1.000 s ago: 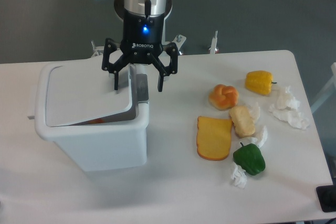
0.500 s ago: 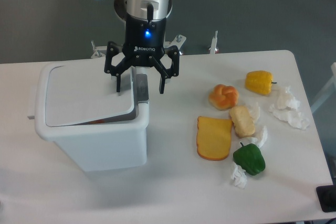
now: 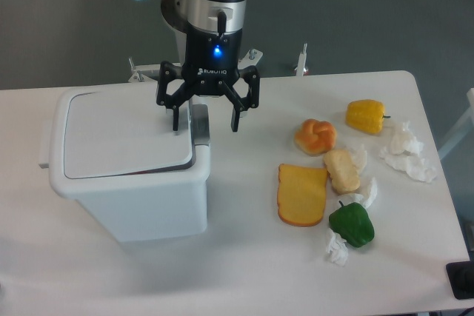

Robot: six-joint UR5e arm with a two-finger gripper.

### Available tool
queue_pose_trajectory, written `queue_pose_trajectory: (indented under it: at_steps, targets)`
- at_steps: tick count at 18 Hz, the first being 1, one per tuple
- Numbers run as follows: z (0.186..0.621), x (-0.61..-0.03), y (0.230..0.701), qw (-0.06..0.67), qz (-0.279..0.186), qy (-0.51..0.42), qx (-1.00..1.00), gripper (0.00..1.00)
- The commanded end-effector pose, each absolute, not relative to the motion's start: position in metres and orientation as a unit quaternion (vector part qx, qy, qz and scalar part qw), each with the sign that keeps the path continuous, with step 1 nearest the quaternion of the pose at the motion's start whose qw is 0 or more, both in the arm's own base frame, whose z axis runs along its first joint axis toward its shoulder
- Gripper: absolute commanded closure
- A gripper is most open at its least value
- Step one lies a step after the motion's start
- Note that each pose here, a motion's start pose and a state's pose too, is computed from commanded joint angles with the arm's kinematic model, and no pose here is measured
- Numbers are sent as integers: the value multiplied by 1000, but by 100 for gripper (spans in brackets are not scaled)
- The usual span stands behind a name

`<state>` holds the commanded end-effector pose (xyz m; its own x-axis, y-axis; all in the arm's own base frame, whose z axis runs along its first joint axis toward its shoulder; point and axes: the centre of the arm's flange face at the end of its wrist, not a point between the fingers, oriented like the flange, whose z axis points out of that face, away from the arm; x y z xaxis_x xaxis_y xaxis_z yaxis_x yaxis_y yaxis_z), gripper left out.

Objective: Close the trash can

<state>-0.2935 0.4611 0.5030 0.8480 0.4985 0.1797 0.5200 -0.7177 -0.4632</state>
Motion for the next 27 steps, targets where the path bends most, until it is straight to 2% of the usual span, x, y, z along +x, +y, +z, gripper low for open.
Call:
queue_pose_trajectory:
  at_steps: [27]
  targets:
    - [494,-294,458,248,-25,-280,-927,0]
